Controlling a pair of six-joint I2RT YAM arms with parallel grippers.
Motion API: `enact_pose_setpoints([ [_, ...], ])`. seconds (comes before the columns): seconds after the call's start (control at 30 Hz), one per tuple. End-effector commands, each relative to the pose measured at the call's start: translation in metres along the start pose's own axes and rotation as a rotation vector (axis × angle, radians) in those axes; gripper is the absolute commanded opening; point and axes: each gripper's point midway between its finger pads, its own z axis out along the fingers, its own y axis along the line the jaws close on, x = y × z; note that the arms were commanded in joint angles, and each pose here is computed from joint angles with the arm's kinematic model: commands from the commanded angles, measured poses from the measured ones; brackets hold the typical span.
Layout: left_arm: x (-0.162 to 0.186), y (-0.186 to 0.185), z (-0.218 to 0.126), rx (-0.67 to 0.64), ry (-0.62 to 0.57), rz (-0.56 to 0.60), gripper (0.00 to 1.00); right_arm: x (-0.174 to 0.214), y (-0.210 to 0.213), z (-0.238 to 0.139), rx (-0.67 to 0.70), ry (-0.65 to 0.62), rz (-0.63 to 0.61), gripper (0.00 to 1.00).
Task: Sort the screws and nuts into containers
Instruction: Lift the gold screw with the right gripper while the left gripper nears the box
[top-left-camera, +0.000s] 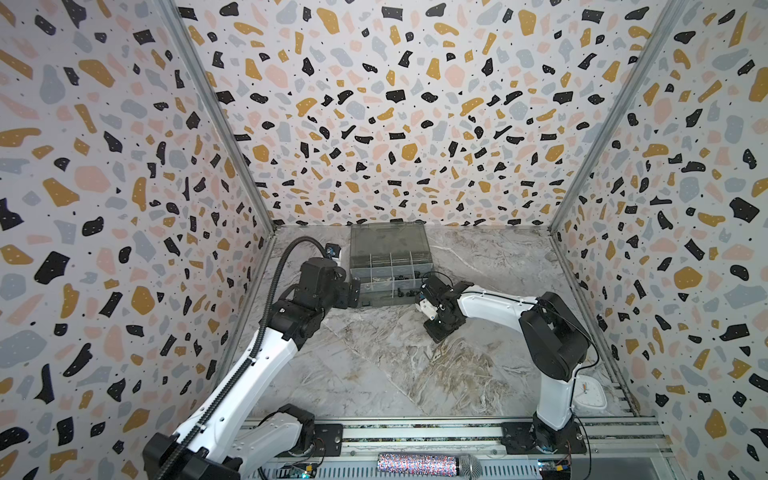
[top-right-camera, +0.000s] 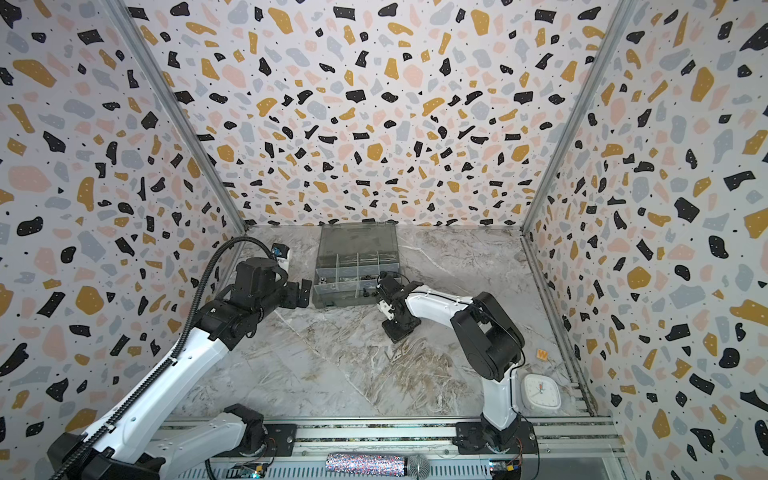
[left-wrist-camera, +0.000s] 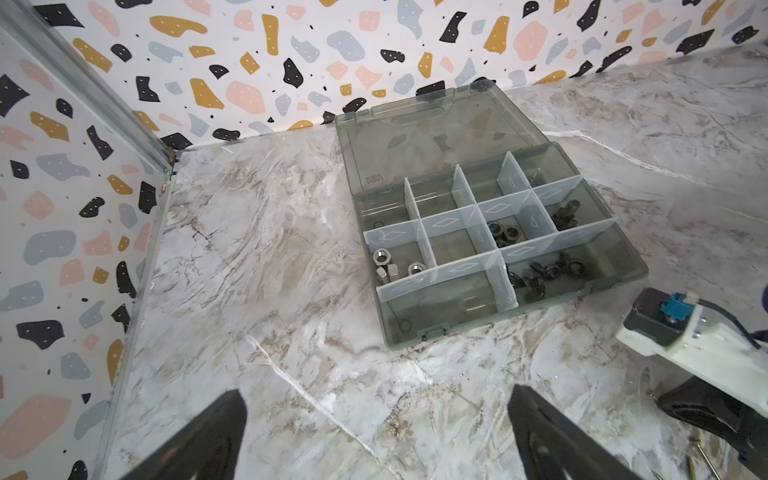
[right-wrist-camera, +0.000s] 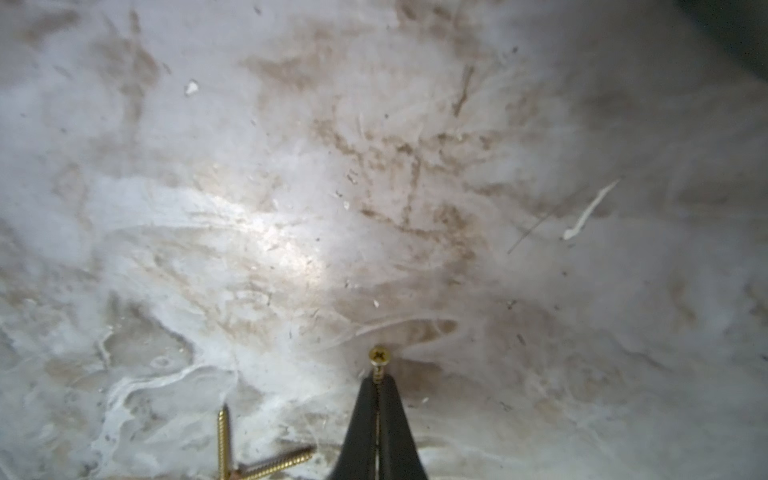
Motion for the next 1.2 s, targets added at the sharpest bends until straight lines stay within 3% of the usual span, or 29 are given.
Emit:
enact_pose_setpoints([
  [0.0,-0.018,0.000,0.003,0.012,-0.028,-0.034,1.00,-0.007,0.002,-0.009,-0.021,-0.019,0.035,0.00],
  [0.63,-0.031,-0.010,0.067,0.017,0.041,-0.086,1.00,-0.031,-0.010,-0.031,-0.041,-0.047,0.087,0.00],
  [1.17,-0.028,-0.009,0.080,0.019,0.050,-0.112,1.00,-0.022,-0.028,-0.035,-0.019,-0.040,0.119,0.00],
])
